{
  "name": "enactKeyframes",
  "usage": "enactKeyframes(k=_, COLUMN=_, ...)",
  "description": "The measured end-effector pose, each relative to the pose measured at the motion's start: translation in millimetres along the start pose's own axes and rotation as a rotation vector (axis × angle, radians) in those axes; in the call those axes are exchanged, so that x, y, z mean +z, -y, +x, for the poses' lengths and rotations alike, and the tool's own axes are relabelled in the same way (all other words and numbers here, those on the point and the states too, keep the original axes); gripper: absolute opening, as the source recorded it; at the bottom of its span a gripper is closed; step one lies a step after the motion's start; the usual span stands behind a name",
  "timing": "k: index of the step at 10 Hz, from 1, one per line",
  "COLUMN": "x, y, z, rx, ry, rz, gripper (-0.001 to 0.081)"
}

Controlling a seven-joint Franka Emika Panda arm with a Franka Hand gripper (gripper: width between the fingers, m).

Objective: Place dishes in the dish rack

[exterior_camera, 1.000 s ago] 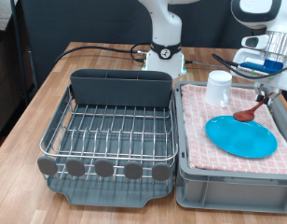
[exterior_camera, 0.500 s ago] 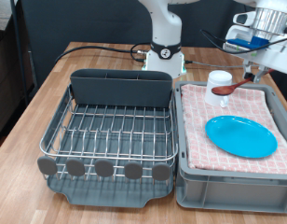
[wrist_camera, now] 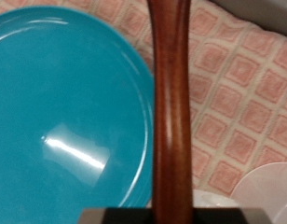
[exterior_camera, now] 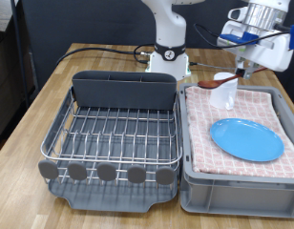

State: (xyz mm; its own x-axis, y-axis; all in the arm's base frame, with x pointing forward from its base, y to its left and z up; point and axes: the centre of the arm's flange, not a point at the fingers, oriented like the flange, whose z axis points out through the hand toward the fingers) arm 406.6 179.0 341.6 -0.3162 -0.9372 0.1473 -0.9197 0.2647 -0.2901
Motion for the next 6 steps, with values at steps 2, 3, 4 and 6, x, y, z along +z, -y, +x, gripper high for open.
enactKeyframes(k=2, x=-2, y=-3, z=26, rx=0.069, ry=-0.01, rz=-0.027, gripper=0.0091)
enactKeyframes(k=3, x=-3, y=-5, z=39, rx=0.105, ry=-0.013, rz=-0.037, gripper=0.0091)
enactKeyframes(k=4, x=-4, y=-7, z=52, rx=0.139, ry=-0.021, rz=-0.049, gripper=0.0091)
enactKeyframes(k=6, x=-7, y=-11, z=79, rx=0.213, ry=-0.046, rz=-0.075, gripper=0.0091)
